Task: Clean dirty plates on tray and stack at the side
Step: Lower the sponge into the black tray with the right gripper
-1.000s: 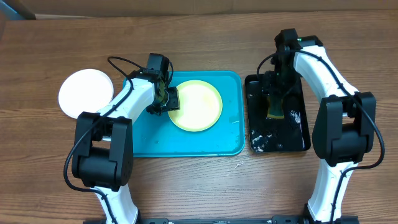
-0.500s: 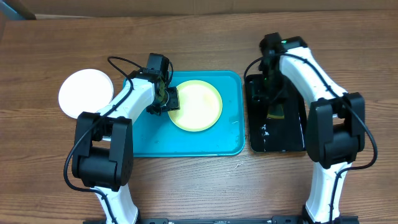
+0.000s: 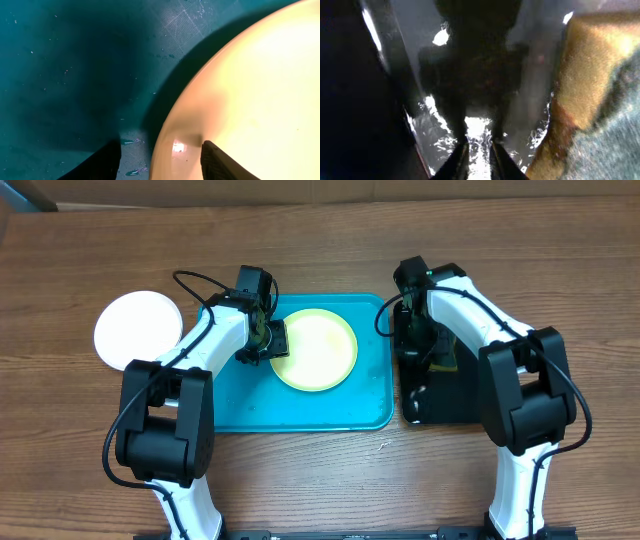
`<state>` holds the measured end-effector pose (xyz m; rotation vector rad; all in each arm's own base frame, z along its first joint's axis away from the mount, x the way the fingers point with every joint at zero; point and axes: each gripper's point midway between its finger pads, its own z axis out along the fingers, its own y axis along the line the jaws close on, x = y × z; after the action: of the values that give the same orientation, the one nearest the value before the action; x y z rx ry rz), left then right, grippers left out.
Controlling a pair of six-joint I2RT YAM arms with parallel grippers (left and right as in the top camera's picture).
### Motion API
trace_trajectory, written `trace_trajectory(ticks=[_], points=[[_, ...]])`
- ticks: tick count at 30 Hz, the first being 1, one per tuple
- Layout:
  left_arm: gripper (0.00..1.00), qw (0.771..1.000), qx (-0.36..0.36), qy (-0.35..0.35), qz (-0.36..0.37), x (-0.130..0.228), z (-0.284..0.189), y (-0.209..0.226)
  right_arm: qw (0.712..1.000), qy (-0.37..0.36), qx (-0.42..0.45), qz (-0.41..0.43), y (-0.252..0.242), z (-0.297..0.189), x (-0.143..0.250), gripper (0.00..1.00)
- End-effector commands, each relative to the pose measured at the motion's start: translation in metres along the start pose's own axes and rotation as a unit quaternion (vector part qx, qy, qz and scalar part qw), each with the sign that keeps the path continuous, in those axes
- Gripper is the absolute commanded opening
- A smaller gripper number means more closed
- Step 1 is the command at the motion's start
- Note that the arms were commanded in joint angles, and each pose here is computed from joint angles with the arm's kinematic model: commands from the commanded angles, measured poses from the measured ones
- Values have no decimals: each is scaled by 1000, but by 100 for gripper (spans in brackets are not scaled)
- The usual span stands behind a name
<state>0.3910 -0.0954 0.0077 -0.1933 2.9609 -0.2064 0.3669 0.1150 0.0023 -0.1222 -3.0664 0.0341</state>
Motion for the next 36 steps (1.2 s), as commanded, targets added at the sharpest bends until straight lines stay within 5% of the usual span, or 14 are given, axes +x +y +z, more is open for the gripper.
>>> trace_trajectory(ticks=[1, 8, 36], points=[[54, 1000, -14, 18, 1, 10, 10, 6, 1000, -12, 3, 3, -3, 1, 0, 36], [54, 1000, -14, 18, 1, 10, 10, 6, 999, -38, -13, 1, 5, -15, -17, 45], [54, 1000, -14, 18, 1, 10, 10, 6, 993, -48, -98, 37, 20, -65, -40, 42]])
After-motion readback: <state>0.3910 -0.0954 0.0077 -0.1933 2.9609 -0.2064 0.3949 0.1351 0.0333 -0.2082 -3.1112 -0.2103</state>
